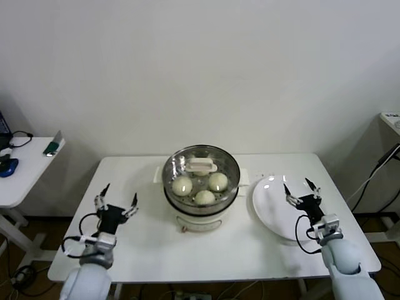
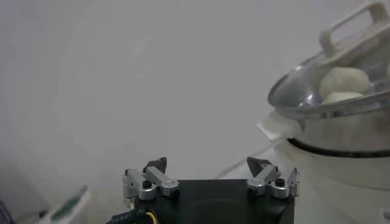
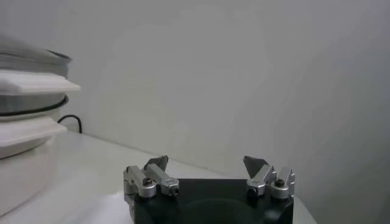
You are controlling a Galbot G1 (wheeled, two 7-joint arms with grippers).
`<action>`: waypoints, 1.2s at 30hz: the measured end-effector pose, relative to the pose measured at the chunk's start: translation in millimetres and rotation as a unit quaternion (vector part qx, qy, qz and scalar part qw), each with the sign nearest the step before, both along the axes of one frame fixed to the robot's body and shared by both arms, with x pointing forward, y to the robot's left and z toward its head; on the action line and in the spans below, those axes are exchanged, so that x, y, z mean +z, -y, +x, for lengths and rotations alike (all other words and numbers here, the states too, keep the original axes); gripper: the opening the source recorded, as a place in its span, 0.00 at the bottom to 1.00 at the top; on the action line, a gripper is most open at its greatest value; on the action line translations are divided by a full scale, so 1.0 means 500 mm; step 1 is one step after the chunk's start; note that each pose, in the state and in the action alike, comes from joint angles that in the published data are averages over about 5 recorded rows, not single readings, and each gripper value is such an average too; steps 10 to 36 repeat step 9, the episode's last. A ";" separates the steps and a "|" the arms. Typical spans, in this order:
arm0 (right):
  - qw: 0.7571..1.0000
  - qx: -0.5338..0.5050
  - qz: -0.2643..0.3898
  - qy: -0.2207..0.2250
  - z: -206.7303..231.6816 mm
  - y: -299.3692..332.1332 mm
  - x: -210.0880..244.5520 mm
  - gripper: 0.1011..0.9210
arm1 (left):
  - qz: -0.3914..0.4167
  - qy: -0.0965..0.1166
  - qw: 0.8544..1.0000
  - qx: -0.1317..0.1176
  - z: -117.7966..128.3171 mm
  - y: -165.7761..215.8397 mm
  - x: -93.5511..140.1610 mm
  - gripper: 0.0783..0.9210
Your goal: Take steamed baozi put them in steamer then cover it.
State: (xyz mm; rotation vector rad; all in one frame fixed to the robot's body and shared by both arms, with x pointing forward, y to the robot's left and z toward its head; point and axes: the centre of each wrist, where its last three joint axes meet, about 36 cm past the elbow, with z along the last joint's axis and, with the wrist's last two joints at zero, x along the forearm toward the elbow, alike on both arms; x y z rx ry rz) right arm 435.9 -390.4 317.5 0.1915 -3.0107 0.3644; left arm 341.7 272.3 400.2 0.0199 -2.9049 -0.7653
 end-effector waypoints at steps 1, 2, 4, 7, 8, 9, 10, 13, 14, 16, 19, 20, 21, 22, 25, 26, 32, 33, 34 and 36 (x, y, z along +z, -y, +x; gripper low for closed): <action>1.000 0.001 0.001 0.001 -0.002 -0.002 0.000 0.88 | -0.014 0.005 1.000 0.002 -0.004 -0.006 -0.007 0.88; 1.000 0.001 0.002 0.003 -0.004 -0.003 0.000 0.88 | -0.026 0.009 1.000 0.004 -0.007 -0.011 -0.014 0.88; 1.000 0.002 0.004 0.006 -0.007 -0.007 -0.001 0.88 | -0.046 0.016 0.999 0.007 -0.013 -0.019 -0.027 0.88; 1.000 0.002 0.007 0.009 -0.010 -0.011 0.001 0.88 | -0.068 0.024 0.997 0.013 -0.021 -0.026 -0.046 0.88; 1.000 0.002 0.007 0.010 -0.011 -0.012 0.001 0.88 | -0.072 0.025 0.997 0.014 -0.023 -0.027 -0.049 0.88; 1.000 0.002 0.008 0.010 -0.011 -0.013 0.002 0.88 | -0.075 0.026 0.997 0.015 -0.024 -0.028 -0.052 0.88; 1.000 0.002 0.008 0.010 -0.011 -0.013 0.002 0.88 | -0.075 0.026 0.997 0.015 -0.024 -0.028 -0.052 0.88; 1.000 0.002 0.008 0.010 -0.011 -0.013 0.002 0.88 | -0.075 0.026 0.997 0.015 -0.024 -0.028 -0.052 0.88; 1.000 0.002 0.008 0.010 -0.011 -0.013 0.002 0.88 | -0.075 0.026 0.997 0.015 -0.024 -0.028 -0.052 0.88; 1.000 0.002 0.008 0.010 -0.011 -0.013 0.002 0.88 | -0.075 0.026 0.997 0.015 -0.024 -0.028 -0.052 0.88; 1.000 0.002 0.008 0.010 -0.011 -0.013 0.002 0.88 | -0.075 0.026 0.997 0.015 -0.024 -0.028 -0.052 0.88; 1.000 0.002 0.008 0.010 -0.011 -0.013 0.002 0.88 | -0.075 0.026 0.997 0.015 -0.024 -0.028 -0.052 0.88; 1.000 0.002 0.008 0.010 -0.011 -0.013 0.002 0.88 | -0.075 0.026 0.997 0.015 -0.024 -0.028 -0.052 0.88; 1.000 0.002 0.008 0.010 -0.011 -0.013 0.002 0.88 | -0.075 0.026 0.997 0.015 -0.024 -0.028 -0.052 0.88; 1.000 0.002 0.008 0.010 -0.011 -0.013 0.002 0.88 | -0.075 0.026 0.997 0.015 -0.024 -0.028 -0.052 0.88; 1.000 0.002 0.008 0.010 -0.011 -0.013 0.002 0.88 | -0.075 0.026 0.997 0.015 -0.024 -0.028 -0.052 0.88; 1.000 0.002 0.008 0.010 -0.011 -0.013 0.002 0.88 | -0.075 0.026 0.997 0.015 -0.024 -0.028 -0.052 0.88; 1.000 0.002 0.008 0.010 -0.011 -0.013 0.002 0.88 | -0.075 0.026 0.997 0.015 -0.024 -0.028 -0.052 0.88; 1.000 0.002 0.008 0.010 -0.011 -0.013 0.002 0.88 | -0.075 0.026 0.997 0.015 -0.024 -0.028 -0.052 0.88; 1.000 0.002 0.008 0.010 -0.011 -0.013 0.002 0.88 | -0.075 0.026 0.997 0.015 -0.024 -0.028 -0.052 0.88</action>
